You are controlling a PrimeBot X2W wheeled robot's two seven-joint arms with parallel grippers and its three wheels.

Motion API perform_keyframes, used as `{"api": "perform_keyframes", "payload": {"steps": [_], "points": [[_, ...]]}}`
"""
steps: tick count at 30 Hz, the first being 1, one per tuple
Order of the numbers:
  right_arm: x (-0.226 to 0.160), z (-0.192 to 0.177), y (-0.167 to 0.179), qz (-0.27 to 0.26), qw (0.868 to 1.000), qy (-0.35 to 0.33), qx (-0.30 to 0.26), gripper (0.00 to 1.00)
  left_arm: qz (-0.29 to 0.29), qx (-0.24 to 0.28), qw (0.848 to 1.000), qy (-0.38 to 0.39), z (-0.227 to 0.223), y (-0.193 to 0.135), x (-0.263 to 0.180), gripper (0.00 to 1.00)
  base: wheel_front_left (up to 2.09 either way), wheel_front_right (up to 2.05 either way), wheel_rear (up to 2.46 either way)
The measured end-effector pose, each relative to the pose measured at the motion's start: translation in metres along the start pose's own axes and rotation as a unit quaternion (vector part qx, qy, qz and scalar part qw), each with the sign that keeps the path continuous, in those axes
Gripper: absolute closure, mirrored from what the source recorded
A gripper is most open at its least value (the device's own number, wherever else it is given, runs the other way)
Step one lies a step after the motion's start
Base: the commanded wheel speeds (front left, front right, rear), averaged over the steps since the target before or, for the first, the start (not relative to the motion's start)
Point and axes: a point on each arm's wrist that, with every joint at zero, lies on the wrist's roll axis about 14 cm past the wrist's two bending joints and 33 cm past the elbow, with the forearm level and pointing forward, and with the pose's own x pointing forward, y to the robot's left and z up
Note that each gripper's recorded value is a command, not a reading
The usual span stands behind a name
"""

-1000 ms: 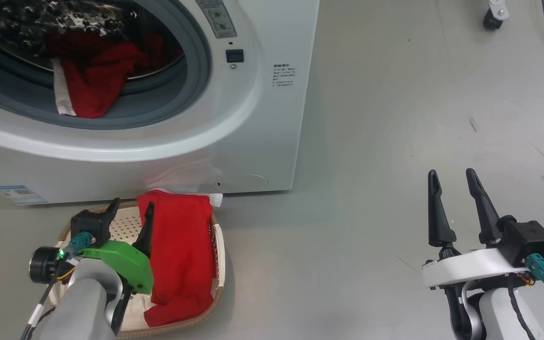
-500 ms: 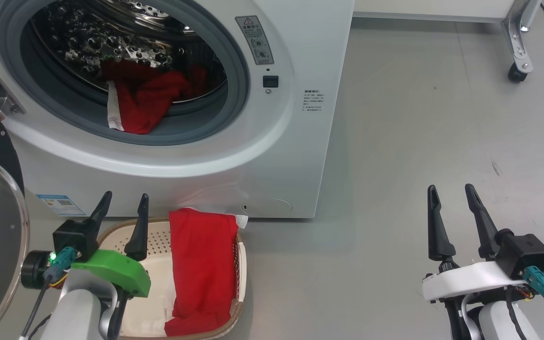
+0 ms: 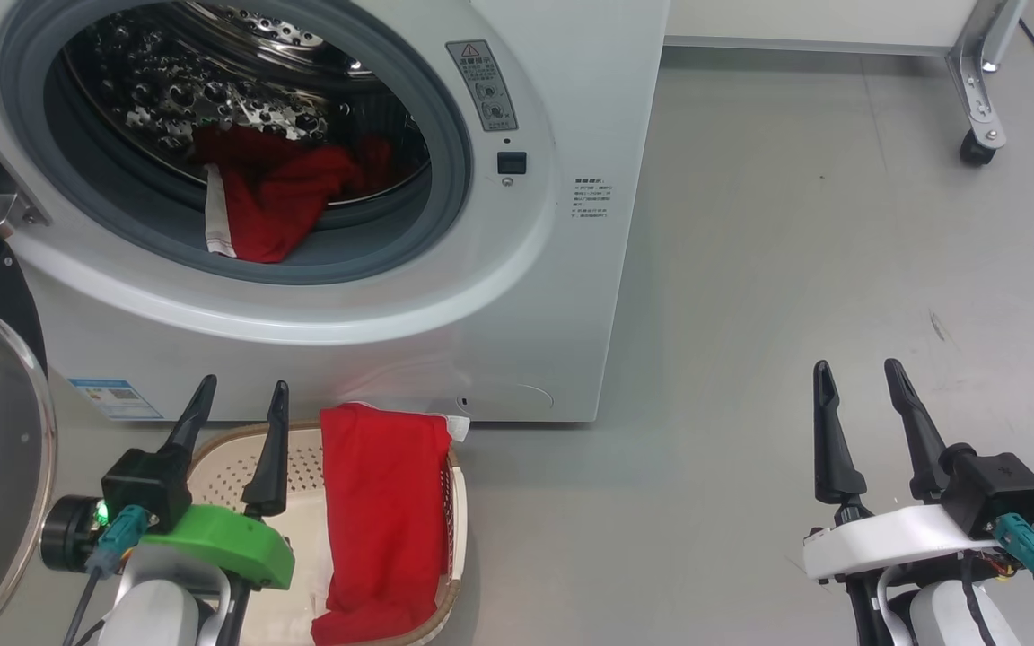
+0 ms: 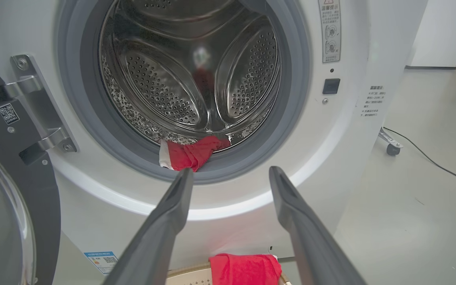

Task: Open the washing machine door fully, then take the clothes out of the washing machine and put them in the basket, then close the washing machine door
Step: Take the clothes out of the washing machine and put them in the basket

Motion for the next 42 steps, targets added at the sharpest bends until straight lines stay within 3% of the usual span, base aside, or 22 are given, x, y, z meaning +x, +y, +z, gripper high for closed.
{"api": "perform_keyframes", "payload": {"steps": [32,42], "points": [[-0.001,-0.002,-0.004,-0.007,1.0,0.003,0.0,0.0,-0.003,-0.007,1.0,-0.004,-0.003,-0.007,-0.01,0.0,0.0,0.0,0.0],[0.003,-0.017,-0.006,-0.008,1.0,0.025,-0.001,0.0,0.001,-0.008,1.0,0.01,-0.015,-0.003,-0.001,0.0,0.0,0.0,0.0]]}}
